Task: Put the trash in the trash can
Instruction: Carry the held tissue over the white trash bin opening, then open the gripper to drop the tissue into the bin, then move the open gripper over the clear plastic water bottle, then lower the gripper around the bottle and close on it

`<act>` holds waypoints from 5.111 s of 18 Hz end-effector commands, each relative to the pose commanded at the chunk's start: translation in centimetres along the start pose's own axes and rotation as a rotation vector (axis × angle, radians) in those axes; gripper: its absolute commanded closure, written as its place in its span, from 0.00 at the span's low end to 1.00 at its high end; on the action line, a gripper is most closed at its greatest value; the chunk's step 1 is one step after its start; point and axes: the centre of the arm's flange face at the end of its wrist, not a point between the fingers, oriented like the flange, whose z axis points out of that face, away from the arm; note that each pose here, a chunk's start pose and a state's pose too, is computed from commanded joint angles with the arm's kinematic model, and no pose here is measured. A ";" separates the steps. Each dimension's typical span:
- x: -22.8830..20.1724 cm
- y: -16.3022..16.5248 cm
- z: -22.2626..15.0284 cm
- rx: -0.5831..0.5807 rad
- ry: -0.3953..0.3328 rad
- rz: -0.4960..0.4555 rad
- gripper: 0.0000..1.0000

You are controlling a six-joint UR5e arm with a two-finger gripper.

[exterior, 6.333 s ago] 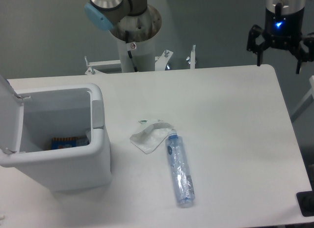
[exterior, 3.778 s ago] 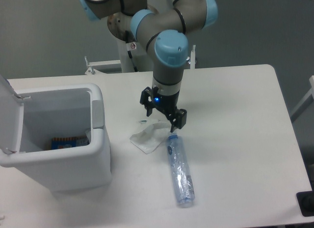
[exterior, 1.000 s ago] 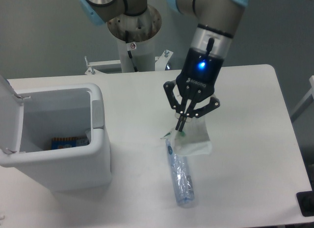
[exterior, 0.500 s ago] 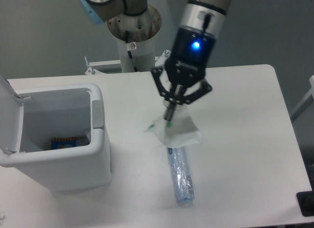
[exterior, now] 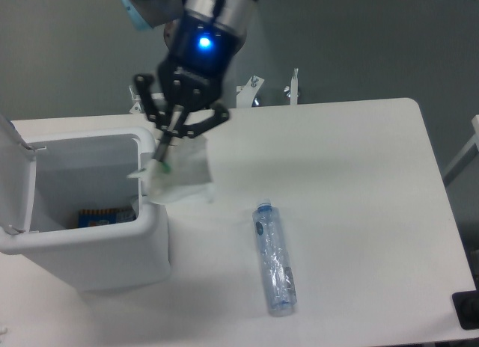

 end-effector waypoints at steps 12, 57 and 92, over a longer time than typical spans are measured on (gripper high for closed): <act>4.5 3.1 7.4 -0.119 0.114 0.030 1.00; -30.9 9.5 3.7 -0.373 -0.513 -0.262 0.00; -33.3 17.8 22.6 -0.594 -0.457 -0.177 0.00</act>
